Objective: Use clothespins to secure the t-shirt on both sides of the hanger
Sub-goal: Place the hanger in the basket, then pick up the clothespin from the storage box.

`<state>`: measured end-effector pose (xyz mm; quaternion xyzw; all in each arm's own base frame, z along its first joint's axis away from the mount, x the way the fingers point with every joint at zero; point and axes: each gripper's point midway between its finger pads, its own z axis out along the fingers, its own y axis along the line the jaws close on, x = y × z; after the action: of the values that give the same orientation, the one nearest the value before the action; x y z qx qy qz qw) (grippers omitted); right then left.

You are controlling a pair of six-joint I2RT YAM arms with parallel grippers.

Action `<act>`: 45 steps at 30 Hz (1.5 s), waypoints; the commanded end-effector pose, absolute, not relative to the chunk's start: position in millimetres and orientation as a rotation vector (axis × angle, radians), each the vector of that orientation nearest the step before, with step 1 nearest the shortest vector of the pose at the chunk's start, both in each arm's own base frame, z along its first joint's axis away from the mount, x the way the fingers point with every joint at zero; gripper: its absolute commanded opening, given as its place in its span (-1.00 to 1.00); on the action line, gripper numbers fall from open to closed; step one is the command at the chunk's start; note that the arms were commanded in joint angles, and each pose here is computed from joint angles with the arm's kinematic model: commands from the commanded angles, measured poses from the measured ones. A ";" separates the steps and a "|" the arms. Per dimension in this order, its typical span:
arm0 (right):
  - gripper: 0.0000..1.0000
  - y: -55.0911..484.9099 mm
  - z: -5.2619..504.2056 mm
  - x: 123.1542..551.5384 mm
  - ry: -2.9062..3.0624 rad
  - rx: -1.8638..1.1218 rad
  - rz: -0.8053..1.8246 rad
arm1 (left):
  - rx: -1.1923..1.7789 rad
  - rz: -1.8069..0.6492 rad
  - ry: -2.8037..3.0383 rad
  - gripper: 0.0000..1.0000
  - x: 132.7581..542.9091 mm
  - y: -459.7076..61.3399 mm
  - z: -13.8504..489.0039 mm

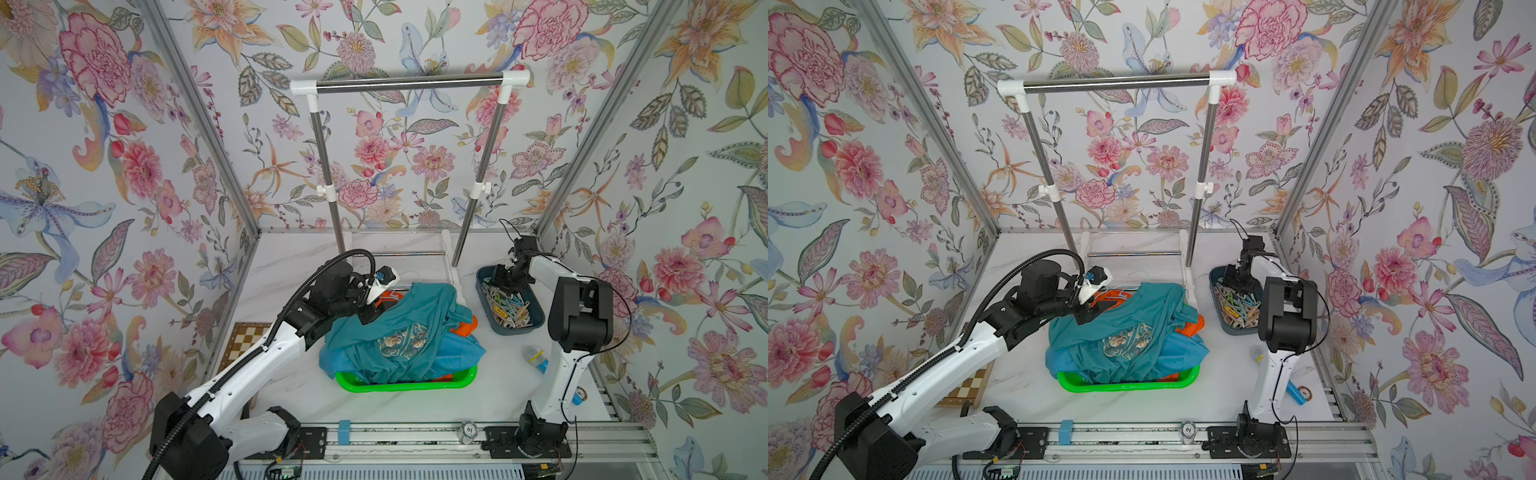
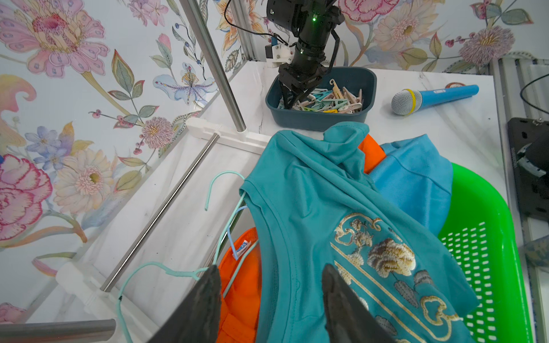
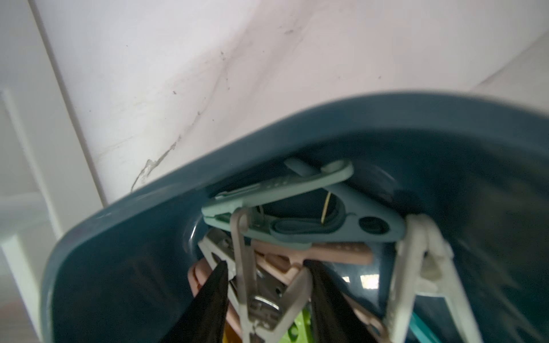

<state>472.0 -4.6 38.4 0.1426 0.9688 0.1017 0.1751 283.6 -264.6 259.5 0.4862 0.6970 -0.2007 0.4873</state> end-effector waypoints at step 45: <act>-0.41 12.8 141.2 450.6 2.397 0.365 0.588 | 0.651 -0.817 1.718 0.99 314.6 -276.7 276.8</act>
<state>451.4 13.7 121.6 0.1419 0.9216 0.2139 0.2911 311.0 -271.1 274.7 0.2762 0.7219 -0.3267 0.5439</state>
